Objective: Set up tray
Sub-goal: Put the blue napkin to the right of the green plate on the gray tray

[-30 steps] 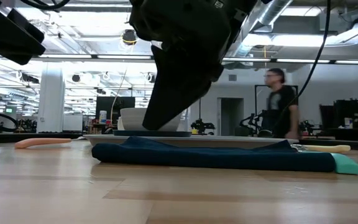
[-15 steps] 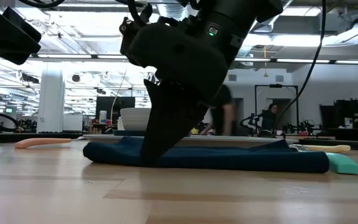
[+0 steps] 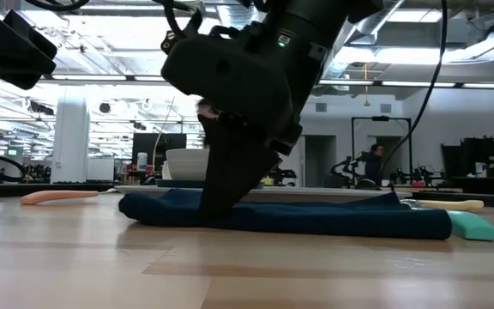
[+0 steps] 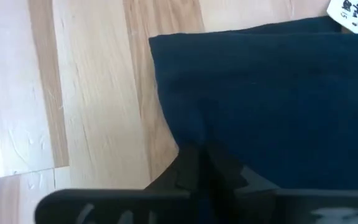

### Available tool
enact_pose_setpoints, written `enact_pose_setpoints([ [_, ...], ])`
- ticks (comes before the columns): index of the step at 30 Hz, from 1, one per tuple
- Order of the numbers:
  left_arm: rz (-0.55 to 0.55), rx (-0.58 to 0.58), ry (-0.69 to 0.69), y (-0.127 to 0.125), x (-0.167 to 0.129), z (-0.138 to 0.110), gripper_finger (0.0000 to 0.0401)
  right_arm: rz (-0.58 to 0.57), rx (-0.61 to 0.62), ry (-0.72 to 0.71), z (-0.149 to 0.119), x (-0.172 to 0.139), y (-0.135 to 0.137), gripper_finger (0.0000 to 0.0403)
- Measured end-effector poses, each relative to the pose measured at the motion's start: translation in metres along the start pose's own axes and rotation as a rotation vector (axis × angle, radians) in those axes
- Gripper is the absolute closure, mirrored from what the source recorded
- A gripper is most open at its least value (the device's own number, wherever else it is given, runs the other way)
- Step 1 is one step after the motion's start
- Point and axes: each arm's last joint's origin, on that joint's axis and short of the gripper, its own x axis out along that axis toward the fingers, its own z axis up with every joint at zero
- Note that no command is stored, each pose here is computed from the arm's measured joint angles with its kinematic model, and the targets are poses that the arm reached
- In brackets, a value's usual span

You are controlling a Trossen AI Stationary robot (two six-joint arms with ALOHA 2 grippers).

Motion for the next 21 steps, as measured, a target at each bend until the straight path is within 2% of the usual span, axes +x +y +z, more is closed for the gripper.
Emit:
enact_pose_setpoints([
  [5,0.002,0.003,0.002,0.000,0.000,0.000,0.0301,-0.074,-0.041,0.017,0.012,-0.017,0.003,0.0401],
  [11,0.002,0.004,0.003,0.000,0.000,0.000,0.0301,-0.166,-0.017,-0.140,0.041,-0.059,0.009,0.0402],
  [21,0.001,0.004,0.004,0.000,0.000,0.000,0.0301,-0.410,0.025,-0.256,0.057,-0.123,0.016,0.0403],
])
